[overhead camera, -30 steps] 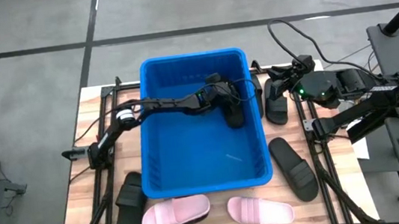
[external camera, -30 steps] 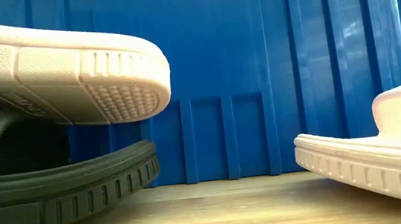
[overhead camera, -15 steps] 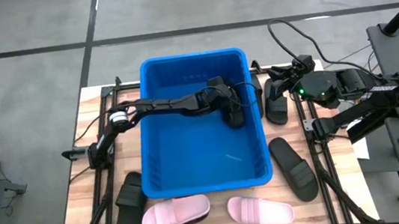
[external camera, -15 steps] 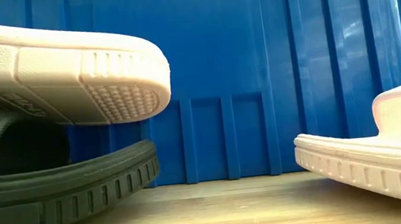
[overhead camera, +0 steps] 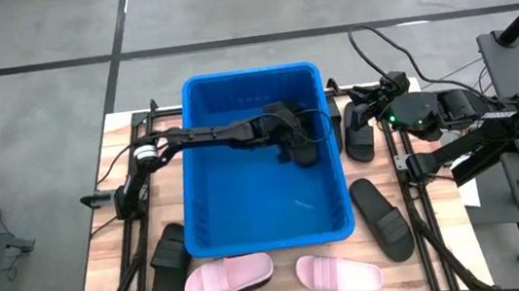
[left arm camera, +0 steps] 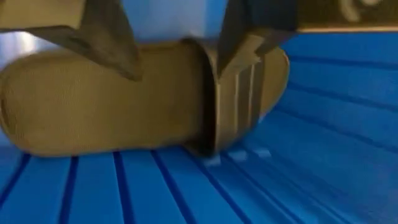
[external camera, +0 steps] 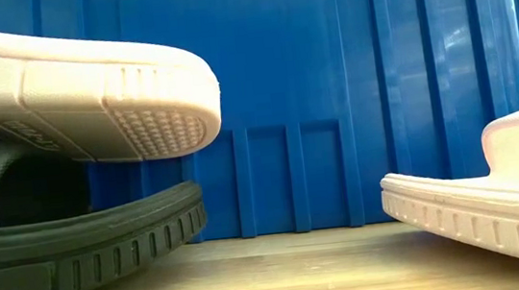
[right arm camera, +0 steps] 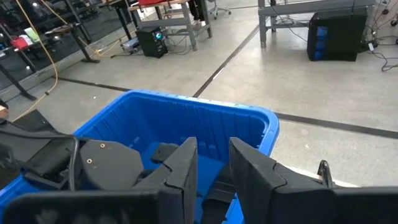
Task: Pick and place slides into bin
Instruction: Put the black slides into the blue organizer bin
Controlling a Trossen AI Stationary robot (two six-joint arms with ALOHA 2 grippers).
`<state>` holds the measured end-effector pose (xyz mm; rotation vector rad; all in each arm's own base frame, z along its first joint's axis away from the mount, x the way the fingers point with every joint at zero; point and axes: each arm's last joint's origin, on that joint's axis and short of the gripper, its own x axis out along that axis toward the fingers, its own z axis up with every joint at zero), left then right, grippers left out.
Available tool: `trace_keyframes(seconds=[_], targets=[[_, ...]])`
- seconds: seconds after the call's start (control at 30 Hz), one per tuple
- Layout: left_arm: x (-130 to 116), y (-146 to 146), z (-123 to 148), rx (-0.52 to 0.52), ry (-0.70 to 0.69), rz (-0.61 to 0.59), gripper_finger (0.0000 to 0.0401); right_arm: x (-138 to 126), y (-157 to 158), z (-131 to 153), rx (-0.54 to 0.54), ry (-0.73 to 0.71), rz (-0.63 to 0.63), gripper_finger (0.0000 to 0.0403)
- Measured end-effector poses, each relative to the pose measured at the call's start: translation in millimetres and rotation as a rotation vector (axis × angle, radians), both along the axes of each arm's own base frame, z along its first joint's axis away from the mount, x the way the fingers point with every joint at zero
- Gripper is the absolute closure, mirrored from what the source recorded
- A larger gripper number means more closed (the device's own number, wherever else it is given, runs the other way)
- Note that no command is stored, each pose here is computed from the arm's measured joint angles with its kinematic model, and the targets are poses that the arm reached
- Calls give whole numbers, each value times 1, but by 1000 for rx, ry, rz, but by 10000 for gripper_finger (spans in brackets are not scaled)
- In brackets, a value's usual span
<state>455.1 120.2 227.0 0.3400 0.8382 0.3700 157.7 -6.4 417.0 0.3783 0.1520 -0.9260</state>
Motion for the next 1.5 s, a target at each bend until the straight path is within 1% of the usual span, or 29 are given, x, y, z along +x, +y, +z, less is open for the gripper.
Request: trace_keyframes(seconds=[0.13,0.3,0.4,0.47,0.6,0.8,0.83,0.9,0.97,1.1,1.23,1.3,1.43,1.5], targets=[[-4,5,-3,-33,25,22,296,0,0,0,0,0,0,316],[-9,15,-5,-123,-6,144,365,0,0,0,0,0,0,315],[-14,23,-7,-145,-3,206,394,0,0,0,0,0,0,320],[-17,27,-8,-143,7,251,397,0,0,0,0,0,0,323],[-21,36,-9,-154,4,289,400,0,0,0,0,1,0,327],[-24,47,-13,-267,-2,240,401,0,0,0,0,2,0,326],[-25,49,-14,-300,-10,234,401,0,0,0,0,2,-1,325],[-26,51,-17,-377,-15,185,401,0,0,0,0,2,-1,323],[-25,52,-17,-416,-33,154,401,0,0,0,-1,2,-1,321],[-26,57,-19,-443,-54,202,401,0,0,0,0,2,-1,325],[-27,61,-19,-441,-61,215,401,0,0,0,-1,2,-1,331],[-30,63,-21,-482,-54,257,401,0,0,0,0,2,-1,332],[-33,68,-22,-637,-101,300,401,0,0,0,0,0,-1,330],[-33,72,-21,-668,-133,335,401,0,0,0,0,-1,-1,327]])
